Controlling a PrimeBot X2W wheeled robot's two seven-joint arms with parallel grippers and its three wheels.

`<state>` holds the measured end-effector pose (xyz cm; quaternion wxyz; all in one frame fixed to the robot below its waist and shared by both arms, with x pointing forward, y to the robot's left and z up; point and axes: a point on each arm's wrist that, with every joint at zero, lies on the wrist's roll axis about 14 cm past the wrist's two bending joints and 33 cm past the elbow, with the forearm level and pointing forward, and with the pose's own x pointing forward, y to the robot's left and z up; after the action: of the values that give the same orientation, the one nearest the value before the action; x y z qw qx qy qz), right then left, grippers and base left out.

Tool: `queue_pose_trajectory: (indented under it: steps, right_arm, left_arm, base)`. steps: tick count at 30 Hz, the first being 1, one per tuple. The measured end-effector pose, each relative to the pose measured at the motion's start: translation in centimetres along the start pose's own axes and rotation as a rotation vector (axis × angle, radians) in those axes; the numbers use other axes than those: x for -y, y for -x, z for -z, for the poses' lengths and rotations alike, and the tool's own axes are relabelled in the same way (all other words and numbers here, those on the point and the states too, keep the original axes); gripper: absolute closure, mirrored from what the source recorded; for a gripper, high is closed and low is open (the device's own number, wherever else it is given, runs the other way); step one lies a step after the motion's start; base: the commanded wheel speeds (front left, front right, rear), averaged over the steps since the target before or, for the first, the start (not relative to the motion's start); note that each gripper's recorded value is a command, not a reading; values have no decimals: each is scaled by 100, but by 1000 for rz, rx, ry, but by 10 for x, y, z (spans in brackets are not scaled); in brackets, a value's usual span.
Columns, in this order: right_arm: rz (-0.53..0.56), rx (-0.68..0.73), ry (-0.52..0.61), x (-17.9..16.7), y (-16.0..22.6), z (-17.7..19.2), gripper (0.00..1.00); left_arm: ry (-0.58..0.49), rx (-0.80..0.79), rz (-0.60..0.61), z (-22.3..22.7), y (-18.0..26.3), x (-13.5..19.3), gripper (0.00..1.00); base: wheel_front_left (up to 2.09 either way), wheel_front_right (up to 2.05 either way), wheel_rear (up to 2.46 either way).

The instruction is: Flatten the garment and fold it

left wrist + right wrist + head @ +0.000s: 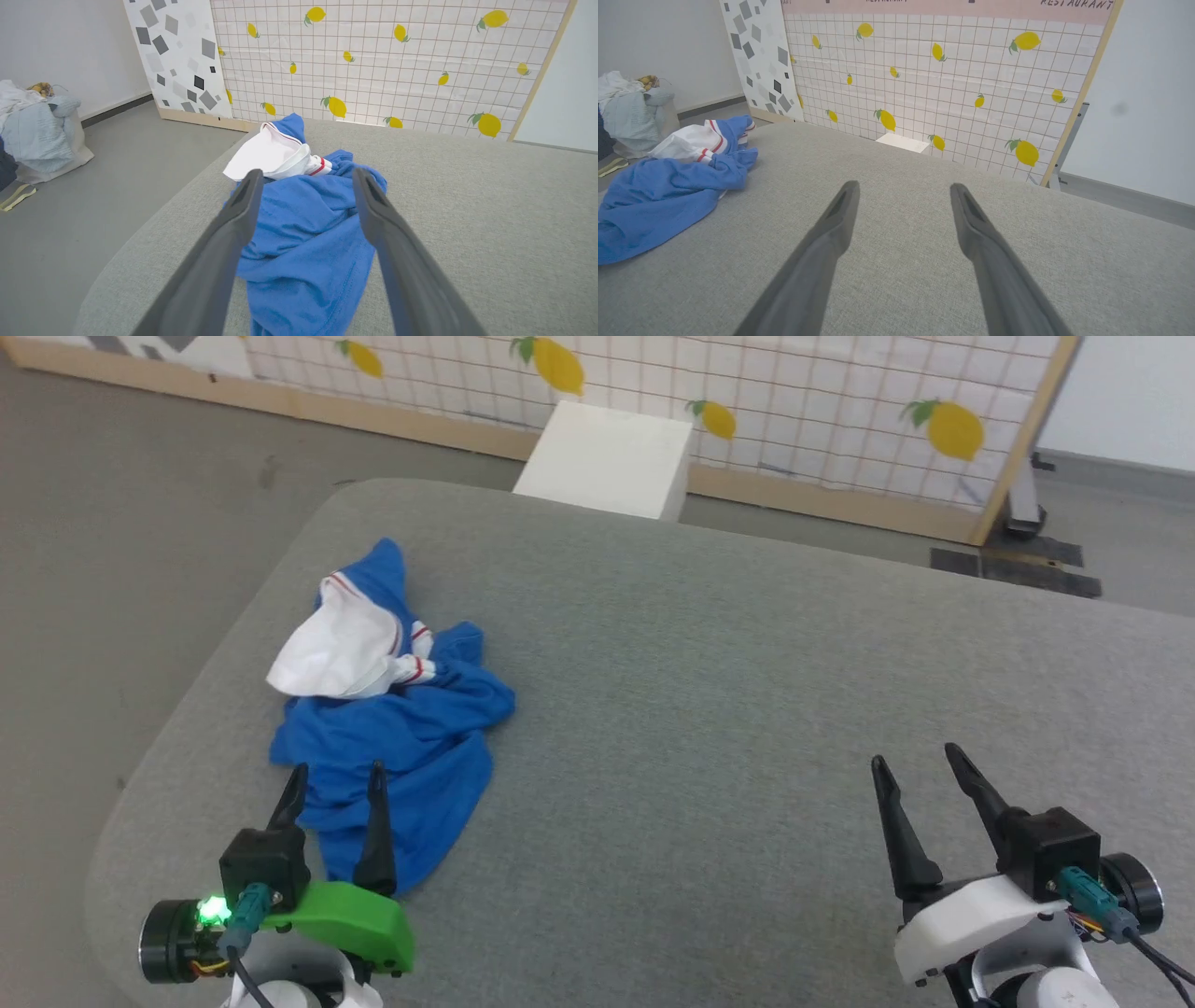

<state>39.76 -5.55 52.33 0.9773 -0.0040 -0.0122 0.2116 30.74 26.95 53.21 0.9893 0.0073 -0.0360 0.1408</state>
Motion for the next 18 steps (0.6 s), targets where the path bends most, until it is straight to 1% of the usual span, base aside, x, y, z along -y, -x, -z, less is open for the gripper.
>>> queue_pose_trajectory:
  steps: [12, 18]
  right_arm:
    - [-93, -2, -16, -29, -18, 5, 0]
    - [-100, -15, -31, -31, -21, 11, 0]
  left_arm:
    - [-3, -5, -103, 4, 13, -36, 0]
    - [4, 10, -92, 1, 2, -36, 0]
  base:
    - [0, 0, 0]
    - [0, 0, 0]
